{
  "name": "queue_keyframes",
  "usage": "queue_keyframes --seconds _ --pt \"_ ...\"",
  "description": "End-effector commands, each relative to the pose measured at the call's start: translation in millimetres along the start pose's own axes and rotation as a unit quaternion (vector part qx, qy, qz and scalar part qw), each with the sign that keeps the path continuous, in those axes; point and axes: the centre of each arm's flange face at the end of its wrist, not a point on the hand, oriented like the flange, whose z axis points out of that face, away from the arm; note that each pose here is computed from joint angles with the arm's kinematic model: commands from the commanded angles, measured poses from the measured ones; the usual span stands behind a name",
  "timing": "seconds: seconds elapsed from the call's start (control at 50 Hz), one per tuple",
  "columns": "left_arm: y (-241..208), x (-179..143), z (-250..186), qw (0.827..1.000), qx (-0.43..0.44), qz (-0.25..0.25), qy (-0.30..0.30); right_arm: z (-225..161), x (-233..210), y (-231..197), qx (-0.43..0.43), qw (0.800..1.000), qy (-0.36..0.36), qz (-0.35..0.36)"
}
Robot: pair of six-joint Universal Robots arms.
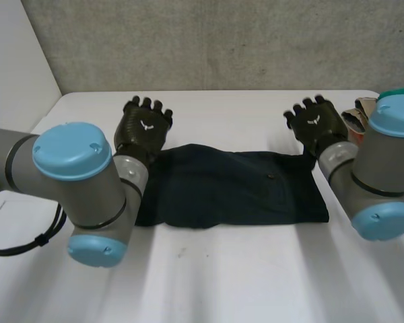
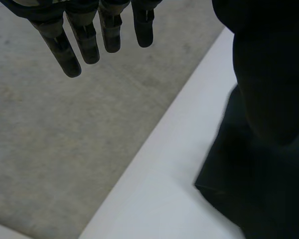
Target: Fold the laundry.
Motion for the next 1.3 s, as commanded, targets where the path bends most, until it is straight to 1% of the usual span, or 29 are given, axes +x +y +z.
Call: queue_keyframes --seconds 0.02,0.08,0.14,0.24,0.36,0.42,0.46,0.5,0.54,0.56,0.58,0.68,0.7,0.74,0.78,0.8,0.86,0.88,0.96,1.0,1.04,1.08,1.14,1.18,1.2,1.22,1.24,1.28,1.3 --pt "19 11 -3 0.999 -0.013 -0.021 0.047 -42 -16 24 -0.115 0.988 -0.084 0.053" --pt "36 14 0 0.997 -0.039 -0.033 0.051 -47 -19 40 -0.140 0.981 -0.086 0.102" --pt "44 19 -1 0.996 -0.053 -0.046 0.058 -48 -24 48 -0.131 0.978 -0.092 0.134" --pt "46 22 -4 0.994 -0.058 -0.065 0.062 -43 -29 53 -0.106 0.980 -0.091 0.145" --pt "42 21 -6 0.994 -0.056 -0.069 0.061 -30 -37 76 -0.128 0.978 -0.084 0.141" --pt "43 19 -10 0.994 -0.058 -0.068 0.061 -24 -23 81 -0.131 0.981 -0.046 0.132" --pt "37 14 -13 0.995 -0.052 -0.070 0.057 -24 -5 77 -0.117 0.987 -0.003 0.109" --pt "32 11 -17 0.995 -0.046 -0.070 0.056 -27 6 68 -0.098 0.992 0.015 0.082" --pt "27 6 -21 0.995 -0.042 -0.071 0.054 -34 22 55 -0.082 0.996 0.039 0.011" --pt "26 5 -23 0.995 -0.039 -0.072 0.053 -36 24 53 -0.081 0.996 0.041 -0.010" --pt "24 3 -25 0.995 -0.037 -0.073 0.052 -38 22 51 -0.079 0.995 0.038 -0.053" --pt "16 -3 -33 0.996 -0.030 -0.077 0.046 -35 20 41 -0.054 0.985 0.037 -0.157" --pt "16 -4 -34 0.995 -0.030 -0.078 0.046 -34 16 35 -0.040 0.984 0.035 -0.168" --pt "15 -5 -36 0.995 -0.029 -0.082 0.045 -36 -10 7 0.029 0.980 0.021 -0.195" --pt "13 -7 -39 0.995 -0.028 -0.088 0.044 -41 -39 -16 0.093 0.974 -0.003 -0.206" --pt "12 -8 -41 0.995 -0.027 -0.090 0.043 -48 -67 -27 0.137 0.967 -0.034 -0.210" --pt "12 -10 -45 0.994 -0.028 -0.094 0.042 -63 -106 -36 0.197 0.952 -0.091 -0.216" --pt "12 -12 -45 0.994 -0.027 -0.096 0.040 -74 -127 -38 0.226 0.940 -0.131 -0.222" --pt "11 -16 -47 0.994 -0.026 -0.098 0.035 -93 -160 -33 0.264 0.913 -0.202 -0.236" --pt "10 -17 -48 0.994 -0.026 -0.099 0.033 -97 -166 -31 0.276 0.906 -0.219 -0.236" --pt "9 -20 -48 0.994 -0.023 -0.099 0.030 -100 -168 -32 0.284 0.901 -0.230 -0.233" --pt "9 -22 -47 0.994 -0.021 -0.100 0.026 -100 -167 -32 0.284 0.902 -0.232 -0.228" --pt "8 -26 -45 0.994 -0.019 -0.102 0.019 -100 -160 -34 0.270 0.913 -0.224 -0.209" --pt "6 -29 -43 0.994 -0.014 -0.103 0.015 -100 -133 -54 0.269 0.930 -0.190 -0.163" --pt "5 -29 -42 0.995 -0.011 -0.103 0.014 -100 -121 -61 0.268 0.937 -0.179 -0.135" --pt "4 -30 -42 0.995 -0.009 -0.103 0.013 -98 -97 -70 0.261 0.949 -0.164 -0.064" --pt "3 -31 -41 0.994 -0.007 -0.105 0.011 -97 -86 -72 0.255 0.953 -0.161 -0.023" --pt "-6 -33 -37 0.993 0.012 -0.118 0.005 -92 -66 -74 0.243 0.955 -0.156 0.062" --pt "-9 -34 -36 0.992 0.018 -0.124 0.004 -88 -50 -76 0.234 0.950 -0.156 0.136"
